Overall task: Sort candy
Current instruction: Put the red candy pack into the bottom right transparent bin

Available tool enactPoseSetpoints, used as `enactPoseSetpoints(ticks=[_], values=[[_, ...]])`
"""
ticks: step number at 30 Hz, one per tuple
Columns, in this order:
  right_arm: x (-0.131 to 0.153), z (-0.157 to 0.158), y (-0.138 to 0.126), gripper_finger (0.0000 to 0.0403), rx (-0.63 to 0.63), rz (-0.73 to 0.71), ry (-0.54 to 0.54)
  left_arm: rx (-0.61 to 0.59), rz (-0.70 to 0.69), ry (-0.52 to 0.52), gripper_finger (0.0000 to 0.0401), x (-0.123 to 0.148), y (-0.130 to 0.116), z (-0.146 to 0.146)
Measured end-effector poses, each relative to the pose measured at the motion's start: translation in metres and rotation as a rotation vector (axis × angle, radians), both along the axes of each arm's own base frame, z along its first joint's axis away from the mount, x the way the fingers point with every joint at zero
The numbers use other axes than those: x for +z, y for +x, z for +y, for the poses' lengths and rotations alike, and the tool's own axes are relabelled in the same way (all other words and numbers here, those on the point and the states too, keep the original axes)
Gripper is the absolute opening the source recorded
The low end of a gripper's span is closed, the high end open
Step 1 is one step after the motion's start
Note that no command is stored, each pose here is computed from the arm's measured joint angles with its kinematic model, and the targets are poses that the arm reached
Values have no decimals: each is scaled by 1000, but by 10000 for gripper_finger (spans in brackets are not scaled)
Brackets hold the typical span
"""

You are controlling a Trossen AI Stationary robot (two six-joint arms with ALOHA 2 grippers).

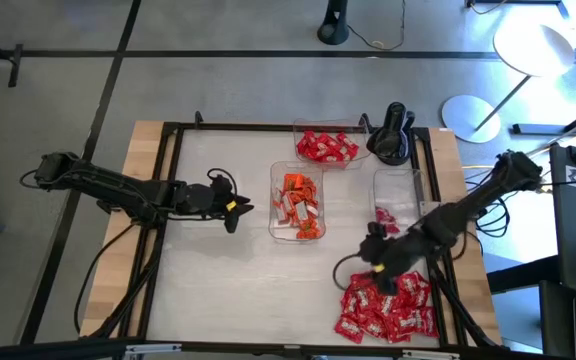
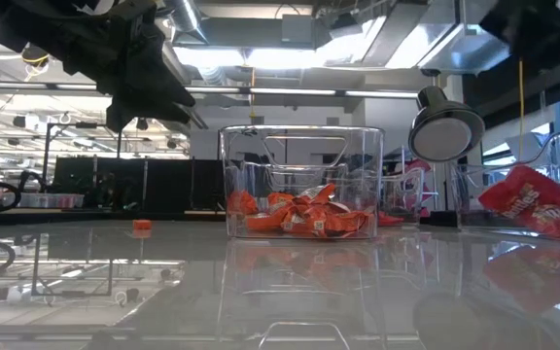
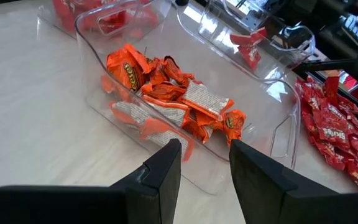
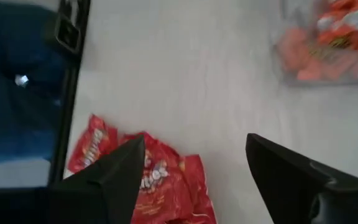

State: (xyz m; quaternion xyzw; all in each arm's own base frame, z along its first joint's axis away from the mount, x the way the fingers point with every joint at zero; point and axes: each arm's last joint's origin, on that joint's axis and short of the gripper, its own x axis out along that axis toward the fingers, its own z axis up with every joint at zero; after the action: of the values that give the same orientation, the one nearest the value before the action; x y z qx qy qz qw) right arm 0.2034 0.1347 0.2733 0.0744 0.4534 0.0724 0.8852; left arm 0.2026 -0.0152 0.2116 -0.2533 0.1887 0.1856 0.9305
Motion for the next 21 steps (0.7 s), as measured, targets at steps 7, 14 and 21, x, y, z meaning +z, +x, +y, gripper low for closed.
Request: enactPoseSetpoints(ticks=[7, 14, 21], values=[[-49, 12, 17, 247, 23, 181, -87, 0, 0, 0, 127, 0, 0, 0], [-86, 21, 28, 216, 84, 321, -147, -3, 4, 5, 127, 0, 0, 0], [-106, 25, 33, 179, 118, 375, -189, -4, 10, 8, 127, -1, 0, 0]])
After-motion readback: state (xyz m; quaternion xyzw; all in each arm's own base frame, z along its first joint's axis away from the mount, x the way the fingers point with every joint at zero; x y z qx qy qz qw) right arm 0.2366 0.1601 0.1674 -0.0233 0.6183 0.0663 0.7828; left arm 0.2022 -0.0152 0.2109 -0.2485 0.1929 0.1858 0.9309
